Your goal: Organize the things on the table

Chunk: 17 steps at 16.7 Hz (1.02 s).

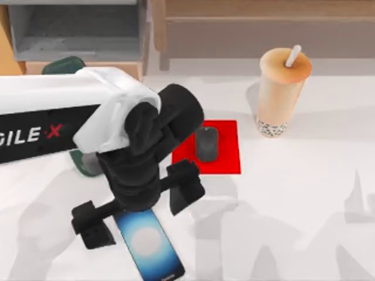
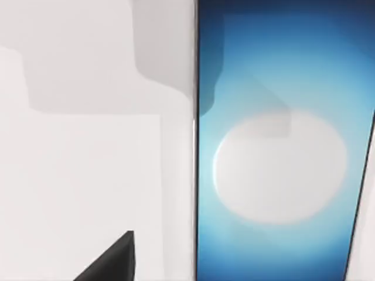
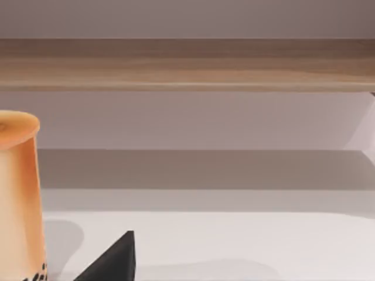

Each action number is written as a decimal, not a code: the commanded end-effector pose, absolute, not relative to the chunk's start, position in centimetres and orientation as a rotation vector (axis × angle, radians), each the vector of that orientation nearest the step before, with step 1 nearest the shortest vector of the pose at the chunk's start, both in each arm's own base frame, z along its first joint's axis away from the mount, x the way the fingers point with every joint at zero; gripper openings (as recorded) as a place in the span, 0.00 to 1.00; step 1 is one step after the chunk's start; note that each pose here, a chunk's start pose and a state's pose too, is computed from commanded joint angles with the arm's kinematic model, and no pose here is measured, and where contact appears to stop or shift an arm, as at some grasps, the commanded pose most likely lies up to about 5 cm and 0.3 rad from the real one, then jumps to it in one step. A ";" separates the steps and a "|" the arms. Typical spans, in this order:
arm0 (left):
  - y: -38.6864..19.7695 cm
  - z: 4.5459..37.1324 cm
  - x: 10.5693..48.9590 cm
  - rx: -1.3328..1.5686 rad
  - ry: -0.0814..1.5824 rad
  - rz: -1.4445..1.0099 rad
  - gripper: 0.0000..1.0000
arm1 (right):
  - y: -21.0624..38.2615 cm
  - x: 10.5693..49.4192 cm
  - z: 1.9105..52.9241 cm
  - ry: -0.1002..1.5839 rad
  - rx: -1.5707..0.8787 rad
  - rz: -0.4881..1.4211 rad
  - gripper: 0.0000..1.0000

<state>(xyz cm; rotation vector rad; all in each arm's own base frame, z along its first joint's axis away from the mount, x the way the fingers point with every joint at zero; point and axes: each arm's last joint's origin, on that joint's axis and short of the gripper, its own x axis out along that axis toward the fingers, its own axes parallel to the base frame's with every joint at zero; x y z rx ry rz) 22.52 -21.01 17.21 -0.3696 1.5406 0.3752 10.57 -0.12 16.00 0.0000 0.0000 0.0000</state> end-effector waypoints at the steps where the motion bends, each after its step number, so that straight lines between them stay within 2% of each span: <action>1: -20.9 17.2 22.4 -0.374 1.538 0.377 1.00 | -0.1 10.6 16.0 0.000 0.000 0.000 1.00; 7: -20.9 16.8 22.5 -0.374 1.539 0.379 1.00 | -0.1 10.6 16.0 0.000 0.000 0.000 1.00; 14: -21.0 11.3 22.5 -0.375 1.538 0.376 1.00 | -0.1 10.6 16.0 0.000 0.000 0.000 1.00; 17: -20.9 10.2 22.4 -0.374 1.538 0.377 1.00 | -0.1 10.6 16.0 0.000 0.000 0.000 1.00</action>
